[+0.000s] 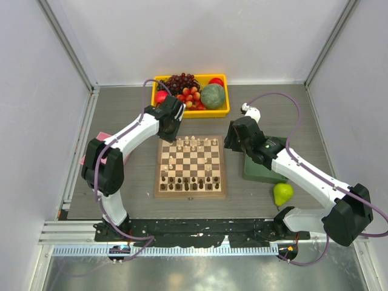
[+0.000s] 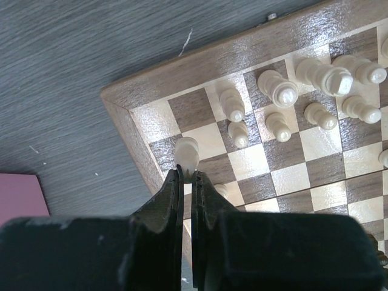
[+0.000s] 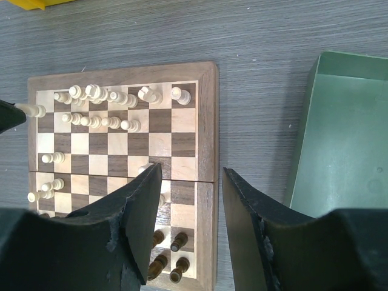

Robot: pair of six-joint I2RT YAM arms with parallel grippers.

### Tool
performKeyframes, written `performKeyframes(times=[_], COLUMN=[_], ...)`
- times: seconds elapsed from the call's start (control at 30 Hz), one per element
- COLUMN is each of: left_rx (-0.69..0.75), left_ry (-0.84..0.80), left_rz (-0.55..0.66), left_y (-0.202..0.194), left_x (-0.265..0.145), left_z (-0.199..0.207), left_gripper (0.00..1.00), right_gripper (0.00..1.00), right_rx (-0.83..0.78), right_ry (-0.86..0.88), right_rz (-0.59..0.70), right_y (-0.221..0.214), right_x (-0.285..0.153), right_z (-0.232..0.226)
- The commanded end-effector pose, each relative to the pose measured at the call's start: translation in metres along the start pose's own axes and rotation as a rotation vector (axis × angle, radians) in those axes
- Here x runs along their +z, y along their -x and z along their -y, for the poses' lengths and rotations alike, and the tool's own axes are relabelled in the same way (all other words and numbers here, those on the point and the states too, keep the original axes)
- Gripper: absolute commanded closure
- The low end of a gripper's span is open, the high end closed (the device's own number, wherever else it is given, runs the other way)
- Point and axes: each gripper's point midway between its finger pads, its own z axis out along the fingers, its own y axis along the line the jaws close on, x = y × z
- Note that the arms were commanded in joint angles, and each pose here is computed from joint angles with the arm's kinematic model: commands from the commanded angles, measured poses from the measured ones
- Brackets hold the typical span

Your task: Set up the chess pieces on the board

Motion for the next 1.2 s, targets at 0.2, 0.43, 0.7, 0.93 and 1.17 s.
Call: performKeyframes(times=[0.2, 0.43, 0.7, 0.93, 1.17], left_rx=[-0.002, -0.02, -0.032, -0.042, -0.055], left_ry=[-0.032, -0.034, -0.043, -0.032, -0.043], left_rz=[0.045, 0.022, 0.022, 0.018, 0.021], left_y=[0.024, 0.02, 0.022, 0.019, 0.02], left_x=[0.004, 0.017, 0.023, 0.028, 0.031], left_z=[0.004, 0.003, 0.004, 0.002, 0.003], left_gripper=[1.0, 1.0, 1.0, 1.0, 1.0], right_gripper=[0.5, 0.5, 0.5, 0.49, 0.5], right_rx=[0.031, 0.029, 0.026, 0.023, 0.022], right_ry=[0.027, 0.024, 0.023, 0.024, 0.029], right_rz=[0.053, 0.046, 0.038, 0.037, 0.032], right_y=[0.016, 0.014, 0.012, 0.012, 0.011], right_x=[-0.006, -0.004, -0.002, -0.001, 0.0], right_z=[-0.005, -0.005, -0.005, -0.005, -0.007])
